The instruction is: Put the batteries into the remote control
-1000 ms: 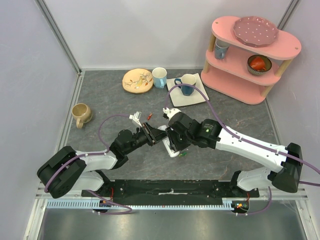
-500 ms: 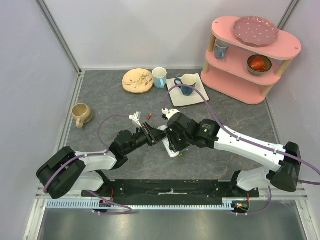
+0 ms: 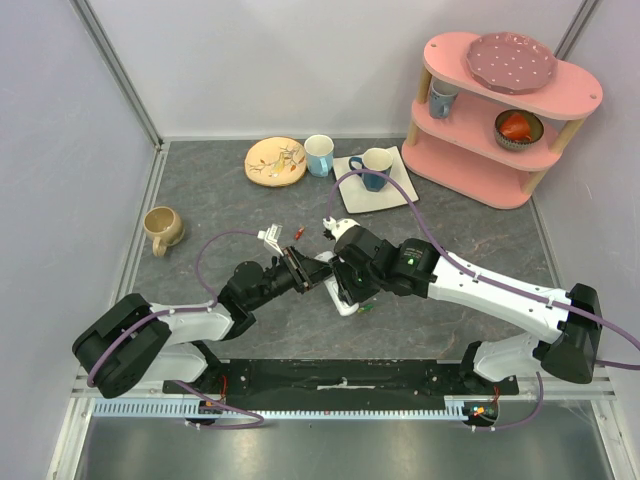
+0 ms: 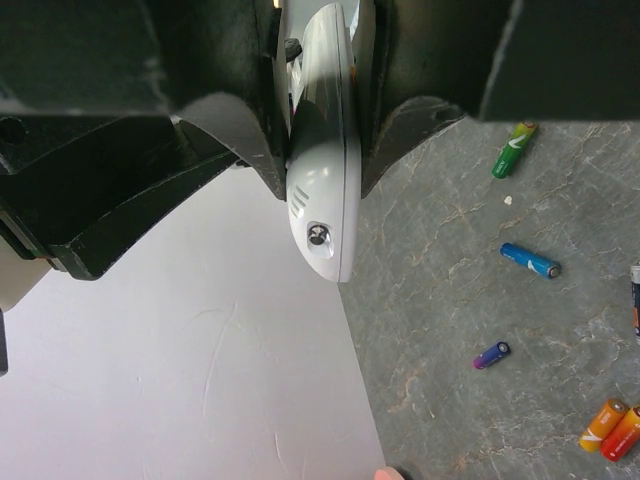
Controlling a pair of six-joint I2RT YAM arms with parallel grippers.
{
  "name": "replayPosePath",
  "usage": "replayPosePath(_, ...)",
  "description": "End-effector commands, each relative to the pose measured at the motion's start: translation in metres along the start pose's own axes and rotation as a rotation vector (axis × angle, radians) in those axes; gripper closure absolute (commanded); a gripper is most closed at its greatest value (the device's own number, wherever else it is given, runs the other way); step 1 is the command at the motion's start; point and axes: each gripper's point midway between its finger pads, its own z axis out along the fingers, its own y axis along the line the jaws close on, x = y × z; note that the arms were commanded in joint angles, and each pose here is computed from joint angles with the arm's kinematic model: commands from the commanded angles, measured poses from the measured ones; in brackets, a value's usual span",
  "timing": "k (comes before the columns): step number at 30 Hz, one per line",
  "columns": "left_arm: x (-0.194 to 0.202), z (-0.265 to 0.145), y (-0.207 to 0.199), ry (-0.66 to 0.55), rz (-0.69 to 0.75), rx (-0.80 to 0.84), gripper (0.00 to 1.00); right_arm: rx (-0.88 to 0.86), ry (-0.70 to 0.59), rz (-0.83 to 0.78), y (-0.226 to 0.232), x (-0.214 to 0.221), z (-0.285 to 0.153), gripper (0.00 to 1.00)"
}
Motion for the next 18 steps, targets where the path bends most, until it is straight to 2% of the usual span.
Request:
replayPosePath(1,0.0100,-0.0065,-0.0477,0.050,0.041,0.195,0.98,0.044,-0.059,0.017,-0.0060,-0.0185,0.0002,1.00)
replayPosePath(6,0.0137,-0.0073,-0.0503,0.063,0.037,0.213,0.98,0.057,-0.064,0.020,-0.0107,-0.0201,0.0007,0.97)
replayPosePath(10,0.0159,-0.0069,-0.0514,0.076,0.033,0.222,0.98,0.061,-0.076,0.027,-0.0122,-0.0232,-0.0011,0.84)
replayPosePath(18,0.0166,-0.0052,-0.0487,0.079,0.010,0.215,0.98,0.059,-0.080,0.029,-0.0127,-0.0232,-0.0027,0.75)
